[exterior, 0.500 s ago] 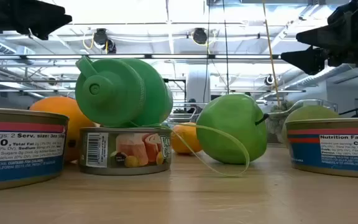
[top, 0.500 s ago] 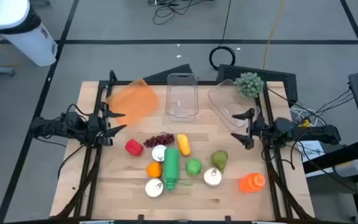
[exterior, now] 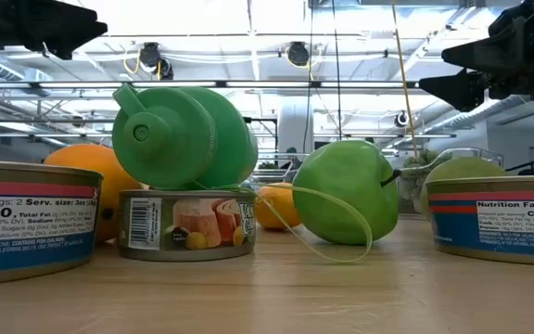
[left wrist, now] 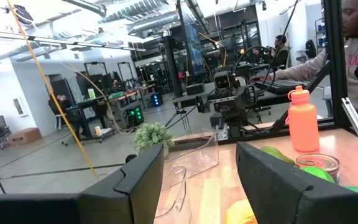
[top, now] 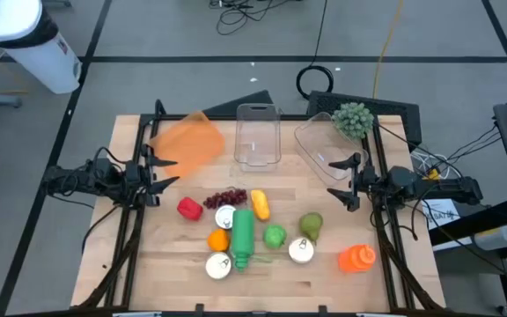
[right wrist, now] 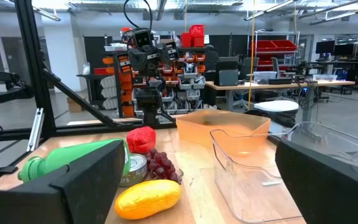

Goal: Pick & Place Food Item

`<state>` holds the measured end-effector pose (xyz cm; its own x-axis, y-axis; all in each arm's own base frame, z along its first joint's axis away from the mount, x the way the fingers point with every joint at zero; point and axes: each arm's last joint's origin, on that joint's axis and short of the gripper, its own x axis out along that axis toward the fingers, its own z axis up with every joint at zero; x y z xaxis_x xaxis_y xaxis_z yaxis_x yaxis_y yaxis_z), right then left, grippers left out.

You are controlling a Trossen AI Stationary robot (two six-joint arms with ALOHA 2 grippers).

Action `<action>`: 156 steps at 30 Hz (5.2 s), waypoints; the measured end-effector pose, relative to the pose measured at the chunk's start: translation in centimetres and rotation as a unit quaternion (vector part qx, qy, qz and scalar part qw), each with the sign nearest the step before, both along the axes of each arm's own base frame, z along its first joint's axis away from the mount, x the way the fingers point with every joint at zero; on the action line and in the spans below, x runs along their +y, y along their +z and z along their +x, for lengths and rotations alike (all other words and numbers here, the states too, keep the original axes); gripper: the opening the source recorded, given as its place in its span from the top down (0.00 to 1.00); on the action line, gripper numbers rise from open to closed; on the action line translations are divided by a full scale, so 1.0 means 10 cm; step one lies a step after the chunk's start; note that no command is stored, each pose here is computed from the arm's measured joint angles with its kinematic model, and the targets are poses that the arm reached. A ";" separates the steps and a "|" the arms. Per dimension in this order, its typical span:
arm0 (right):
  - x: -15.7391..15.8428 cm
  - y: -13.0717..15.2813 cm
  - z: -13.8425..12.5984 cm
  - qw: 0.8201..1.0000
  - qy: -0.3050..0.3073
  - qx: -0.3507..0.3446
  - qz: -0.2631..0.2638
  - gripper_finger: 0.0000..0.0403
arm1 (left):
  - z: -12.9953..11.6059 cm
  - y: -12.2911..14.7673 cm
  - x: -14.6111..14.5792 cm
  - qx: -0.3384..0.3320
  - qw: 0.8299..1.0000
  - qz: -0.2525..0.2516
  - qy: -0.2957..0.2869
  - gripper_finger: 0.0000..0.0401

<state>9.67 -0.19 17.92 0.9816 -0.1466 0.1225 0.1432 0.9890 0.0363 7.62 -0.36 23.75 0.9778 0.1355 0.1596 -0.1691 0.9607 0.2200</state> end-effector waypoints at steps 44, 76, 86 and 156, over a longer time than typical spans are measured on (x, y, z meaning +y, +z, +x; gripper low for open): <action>0.00 0.00 0.00 1.000 0.000 0.000 0.000 0.02 | 0.00 0.00 0.00 0.000 1.000 0.000 0.000 0.47; 0.00 0.01 0.00 1.000 0.000 -0.004 0.000 0.02 | 0.00 0.00 0.00 0.000 1.000 0.000 0.000 0.47; 0.00 0.29 -0.08 0.970 0.042 -0.177 0.161 0.02 | 0.00 0.00 0.00 0.000 1.000 0.000 0.000 0.47; 1.39 1.68 0.66 0.535 -0.237 0.660 0.471 0.02 | 0.00 0.00 0.00 0.000 1.000 0.000 0.000 0.47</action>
<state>16.22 13.68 34.73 -0.0532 0.1957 -0.9792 0.8857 0.4622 0.0442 7.62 -0.36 23.76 0.9777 0.1356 0.1603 -0.1692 0.9607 0.2198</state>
